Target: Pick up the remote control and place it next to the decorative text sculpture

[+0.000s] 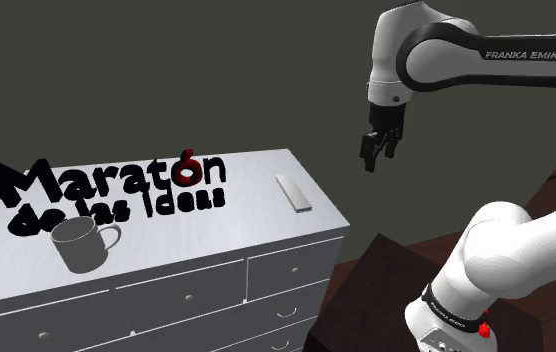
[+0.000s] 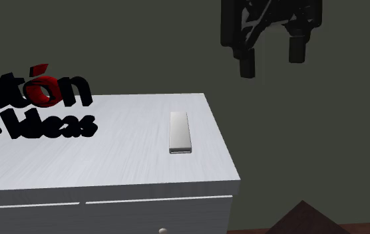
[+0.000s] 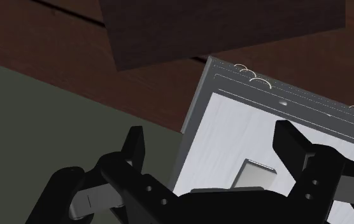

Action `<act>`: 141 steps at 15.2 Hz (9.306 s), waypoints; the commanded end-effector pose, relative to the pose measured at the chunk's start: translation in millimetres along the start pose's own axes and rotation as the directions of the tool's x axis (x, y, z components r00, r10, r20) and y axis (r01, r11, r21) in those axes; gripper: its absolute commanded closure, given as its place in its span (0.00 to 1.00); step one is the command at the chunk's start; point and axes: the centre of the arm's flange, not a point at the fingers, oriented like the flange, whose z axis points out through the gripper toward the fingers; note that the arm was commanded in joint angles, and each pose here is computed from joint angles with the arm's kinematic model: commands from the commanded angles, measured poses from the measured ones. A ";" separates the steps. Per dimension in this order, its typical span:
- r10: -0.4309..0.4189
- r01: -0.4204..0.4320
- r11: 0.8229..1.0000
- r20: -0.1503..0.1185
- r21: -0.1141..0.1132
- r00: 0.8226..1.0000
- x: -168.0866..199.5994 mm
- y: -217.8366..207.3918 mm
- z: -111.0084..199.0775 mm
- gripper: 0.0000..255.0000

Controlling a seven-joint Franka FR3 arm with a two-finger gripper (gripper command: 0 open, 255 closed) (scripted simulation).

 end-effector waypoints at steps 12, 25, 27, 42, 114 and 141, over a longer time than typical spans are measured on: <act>0.088 -0.085 0.994 -0.055 0.063 0.995 112.8 -28.0 69.6 0.00; 0.189 -0.173 0.975 -0.110 0.138 0.976 245.9 -52.1 137.7 0.00; 0.189 -0.173 0.975 -0.110 0.138 0.976 247.3 -53.3 148.1 0.00; 0.189 -0.173 0.975 -0.109 0.138 0.976 251.1 -56.7 177.0 1.00; 0.189 -0.173 0.975 -0.110 0.138 0.976 200.3 -176.3 -109.6 1.00; 0.189 -0.173 0.975 -0.110 0.138 0.976 195.3 -338.3 -45.7 1.00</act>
